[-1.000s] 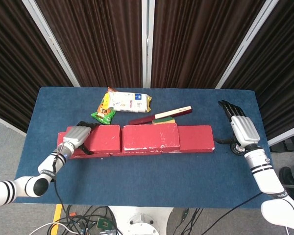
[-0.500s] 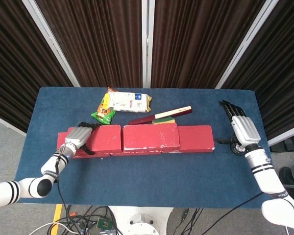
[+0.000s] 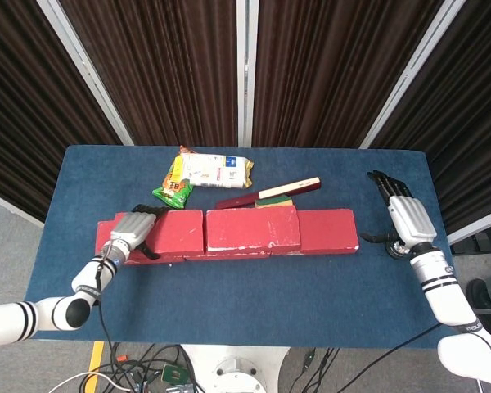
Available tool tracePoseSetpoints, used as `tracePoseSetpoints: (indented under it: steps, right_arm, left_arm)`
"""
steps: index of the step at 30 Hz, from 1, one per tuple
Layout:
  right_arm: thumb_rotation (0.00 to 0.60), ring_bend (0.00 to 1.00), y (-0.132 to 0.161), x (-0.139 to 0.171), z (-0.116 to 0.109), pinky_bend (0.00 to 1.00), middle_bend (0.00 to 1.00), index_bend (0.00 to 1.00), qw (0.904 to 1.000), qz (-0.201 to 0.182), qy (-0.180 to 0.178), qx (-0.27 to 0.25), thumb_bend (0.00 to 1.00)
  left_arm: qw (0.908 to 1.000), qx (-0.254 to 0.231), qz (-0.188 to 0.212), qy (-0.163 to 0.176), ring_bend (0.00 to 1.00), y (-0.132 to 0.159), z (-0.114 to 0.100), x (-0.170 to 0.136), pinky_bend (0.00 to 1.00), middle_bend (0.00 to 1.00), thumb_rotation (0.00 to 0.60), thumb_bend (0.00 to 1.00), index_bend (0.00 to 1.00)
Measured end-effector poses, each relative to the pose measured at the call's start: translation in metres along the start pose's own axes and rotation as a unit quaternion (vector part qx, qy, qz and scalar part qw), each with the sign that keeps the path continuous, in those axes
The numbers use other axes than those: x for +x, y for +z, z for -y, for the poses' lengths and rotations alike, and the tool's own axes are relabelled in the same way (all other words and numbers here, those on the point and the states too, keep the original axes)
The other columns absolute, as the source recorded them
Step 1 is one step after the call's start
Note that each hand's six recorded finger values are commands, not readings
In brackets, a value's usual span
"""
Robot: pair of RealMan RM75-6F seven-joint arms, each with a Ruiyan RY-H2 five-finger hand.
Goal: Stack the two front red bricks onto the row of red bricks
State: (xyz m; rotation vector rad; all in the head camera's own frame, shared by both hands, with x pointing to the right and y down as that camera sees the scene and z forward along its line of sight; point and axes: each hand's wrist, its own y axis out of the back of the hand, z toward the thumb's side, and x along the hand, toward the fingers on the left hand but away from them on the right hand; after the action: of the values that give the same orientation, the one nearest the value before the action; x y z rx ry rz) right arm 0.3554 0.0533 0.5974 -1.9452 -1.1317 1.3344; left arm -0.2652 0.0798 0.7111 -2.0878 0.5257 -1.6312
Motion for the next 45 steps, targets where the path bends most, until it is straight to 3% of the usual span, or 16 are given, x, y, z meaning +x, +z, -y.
tracePoseSetpoints:
  steps: [45]
  right_arm:
    - [0.600, 0.00, -0.0047, -0.0001, 0.0045, 0.00, 0.00, 0.00, 1.0000, 0.004, 0.006, -0.004, 0.00]
  left_arm:
    - [1.0000, 0.003, -0.005, 0.001, 0.08, 0.0093, -0.0037, -0.0009, 0.05, 0.12, 0.600, 0.13, 0.11]
